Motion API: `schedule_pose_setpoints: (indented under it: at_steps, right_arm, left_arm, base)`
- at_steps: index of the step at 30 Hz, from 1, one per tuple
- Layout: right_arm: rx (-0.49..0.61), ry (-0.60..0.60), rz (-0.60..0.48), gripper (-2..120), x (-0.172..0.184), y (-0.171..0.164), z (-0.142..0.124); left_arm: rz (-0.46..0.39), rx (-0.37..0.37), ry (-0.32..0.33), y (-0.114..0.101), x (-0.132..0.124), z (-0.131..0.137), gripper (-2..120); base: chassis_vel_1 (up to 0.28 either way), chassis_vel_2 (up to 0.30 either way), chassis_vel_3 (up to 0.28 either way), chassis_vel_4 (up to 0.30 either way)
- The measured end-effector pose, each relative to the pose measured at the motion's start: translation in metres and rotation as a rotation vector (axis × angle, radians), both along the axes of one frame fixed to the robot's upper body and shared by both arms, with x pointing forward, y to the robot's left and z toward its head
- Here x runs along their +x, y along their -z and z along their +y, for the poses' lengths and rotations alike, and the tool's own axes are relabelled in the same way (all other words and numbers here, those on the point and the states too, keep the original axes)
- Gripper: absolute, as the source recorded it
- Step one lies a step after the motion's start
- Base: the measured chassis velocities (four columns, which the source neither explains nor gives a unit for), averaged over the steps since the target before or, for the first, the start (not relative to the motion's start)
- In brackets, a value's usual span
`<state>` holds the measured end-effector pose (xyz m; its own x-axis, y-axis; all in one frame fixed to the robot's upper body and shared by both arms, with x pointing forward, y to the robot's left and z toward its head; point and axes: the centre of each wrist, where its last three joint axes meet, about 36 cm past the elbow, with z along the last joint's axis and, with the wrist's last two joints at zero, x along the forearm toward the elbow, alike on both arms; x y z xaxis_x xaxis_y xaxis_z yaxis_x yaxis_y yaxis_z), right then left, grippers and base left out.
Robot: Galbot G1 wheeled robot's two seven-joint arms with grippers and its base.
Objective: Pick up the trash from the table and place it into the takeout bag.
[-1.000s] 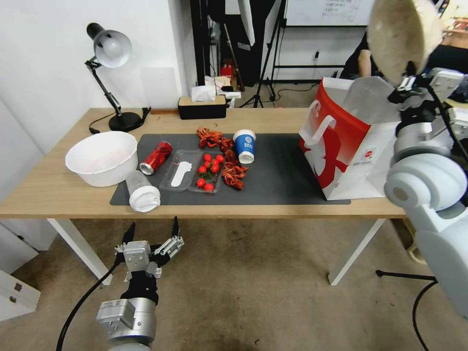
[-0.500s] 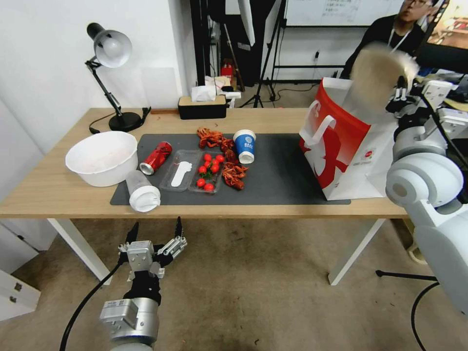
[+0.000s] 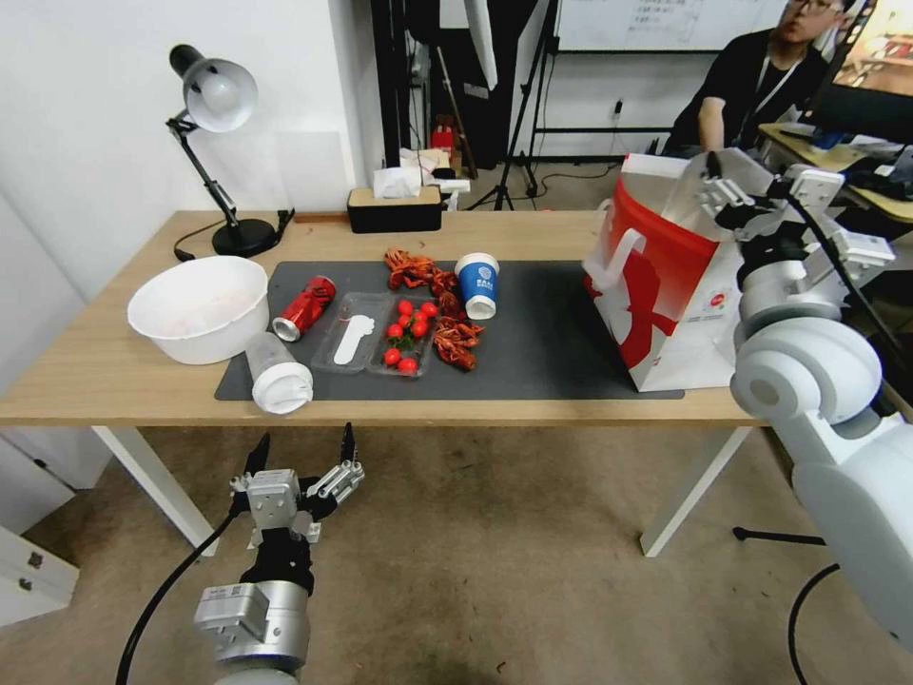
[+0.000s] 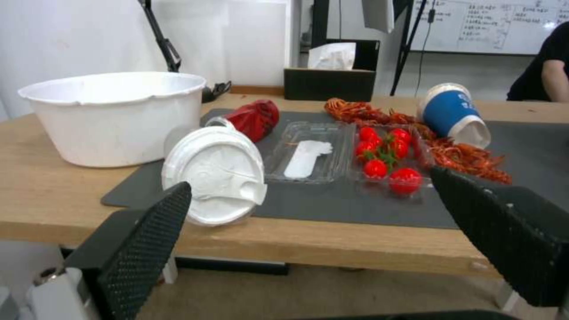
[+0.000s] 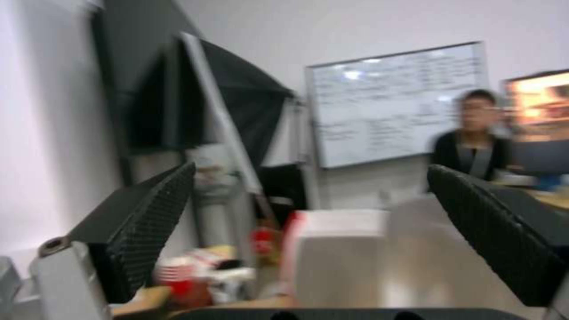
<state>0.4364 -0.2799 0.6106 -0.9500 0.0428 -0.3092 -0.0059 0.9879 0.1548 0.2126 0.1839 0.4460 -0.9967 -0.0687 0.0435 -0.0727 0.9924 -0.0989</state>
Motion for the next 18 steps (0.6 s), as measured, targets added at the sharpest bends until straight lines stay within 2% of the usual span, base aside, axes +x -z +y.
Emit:
schedule_pose_setpoints:
  at_steps: [2, 3, 5, 18]
  right_arm:
    - [0.022, -0.102, -0.033, 100, -0.011, 0.002, 0.005]
    - [0.022, -0.102, -0.033, 100, -0.011, 0.002, 0.005]
    - [0.015, -0.18, -0.038, 100, -0.022, 0.008, 0.008]
    - [-0.036, -0.301, -0.039, 100, -0.04, 0.031, 0.011]
  left_arm:
    - [0.0, 0.0, 0.0, 0.0, 0.0, 0.0, 100]
    - [0.0, 0.0, 0.0, 0.0, 0.0, 0.0, 100]
    - [0.001, 0.0, -0.001, 0.0, 0.0, 0.0, 100]
    - [0.002, -0.006, -0.005, 0.0, -0.001, 0.002, 100]
  base:
    - [0.0, 0.0, 0.0, 0.0]
    - [0.0, 0.0, 0.0, 0.0]
    - [0.0, 0.0, 0.0, 0.0]
    - [0.0, 0.0, 0.0, 0.0]
